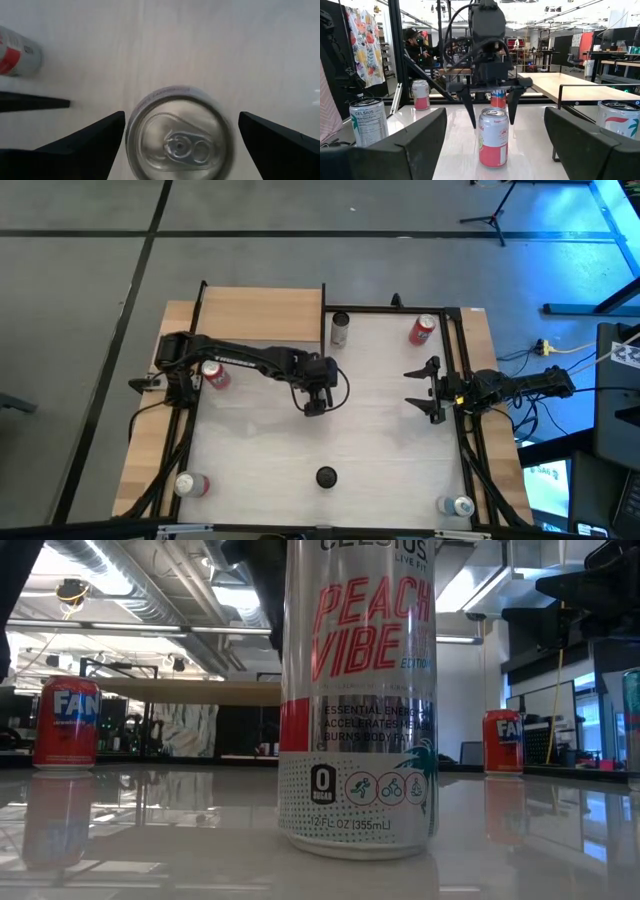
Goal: Place canned beverage on shelf
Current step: Put the top pink soda can on the shelf
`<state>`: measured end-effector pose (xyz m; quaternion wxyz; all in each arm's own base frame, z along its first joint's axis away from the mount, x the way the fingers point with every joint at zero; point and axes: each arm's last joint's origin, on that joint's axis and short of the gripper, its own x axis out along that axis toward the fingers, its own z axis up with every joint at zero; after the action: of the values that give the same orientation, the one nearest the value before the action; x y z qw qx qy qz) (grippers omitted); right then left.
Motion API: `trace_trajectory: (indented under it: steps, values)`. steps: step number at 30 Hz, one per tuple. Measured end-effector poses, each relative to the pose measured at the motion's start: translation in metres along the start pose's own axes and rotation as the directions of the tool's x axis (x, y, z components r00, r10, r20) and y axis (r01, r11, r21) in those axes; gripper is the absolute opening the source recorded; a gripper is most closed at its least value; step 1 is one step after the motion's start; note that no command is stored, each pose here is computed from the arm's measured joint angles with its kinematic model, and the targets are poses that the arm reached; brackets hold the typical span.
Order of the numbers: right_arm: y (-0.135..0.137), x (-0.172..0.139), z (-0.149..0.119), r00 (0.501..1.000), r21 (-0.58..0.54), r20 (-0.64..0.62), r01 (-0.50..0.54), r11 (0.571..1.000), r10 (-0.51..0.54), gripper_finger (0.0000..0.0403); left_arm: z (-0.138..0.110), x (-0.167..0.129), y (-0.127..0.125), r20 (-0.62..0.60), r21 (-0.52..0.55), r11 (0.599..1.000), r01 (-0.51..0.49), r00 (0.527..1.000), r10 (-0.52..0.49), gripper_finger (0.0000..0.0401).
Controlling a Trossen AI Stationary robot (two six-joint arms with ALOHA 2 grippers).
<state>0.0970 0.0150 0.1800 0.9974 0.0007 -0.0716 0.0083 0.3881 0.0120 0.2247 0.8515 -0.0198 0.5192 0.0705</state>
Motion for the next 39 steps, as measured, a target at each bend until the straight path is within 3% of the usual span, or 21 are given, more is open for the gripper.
trace_trajectory:
  steps: [7,16,18,27,39]
  values:
    - [0.0,0.0,0.0,1.0,0.0,-0.002,0.0,1.0,0.0,0.0333,-0.003,0.022,-0.001,-0.047,0.007,1.0,-0.004,0.999,0.004,0.0371]
    - [0.0,0.0,0.0,1.0,-0.001,-0.005,0.009,1.0,-0.009,0.0333,-0.004,0.02,0.0,-0.053,0.013,1.0,0.0,0.999,0.0,0.0276]
    - [0.0,0.0,-0.001,1.0,-0.001,-0.006,0.009,1.0,-0.009,0.0333,-0.003,0.016,0.0,-0.06,0.019,1.0,0.001,0.998,0.001,0.0273]
    - [0.0,0.0,-0.002,1.0,0.019,-0.021,0.01,1.0,-0.01,0.0333,0.021,-0.022,0.0,-0.062,0.038,0.999,-0.01,0.998,0.013,0.0273]
    - [0.0,0.0,-0.002,1.0,0.019,-0.021,0.01,1.0,-0.009,0.0333,0.052,-0.099,0.009,-0.028,0.084,0.987,-0.137,0.99,0.14,0.0276]
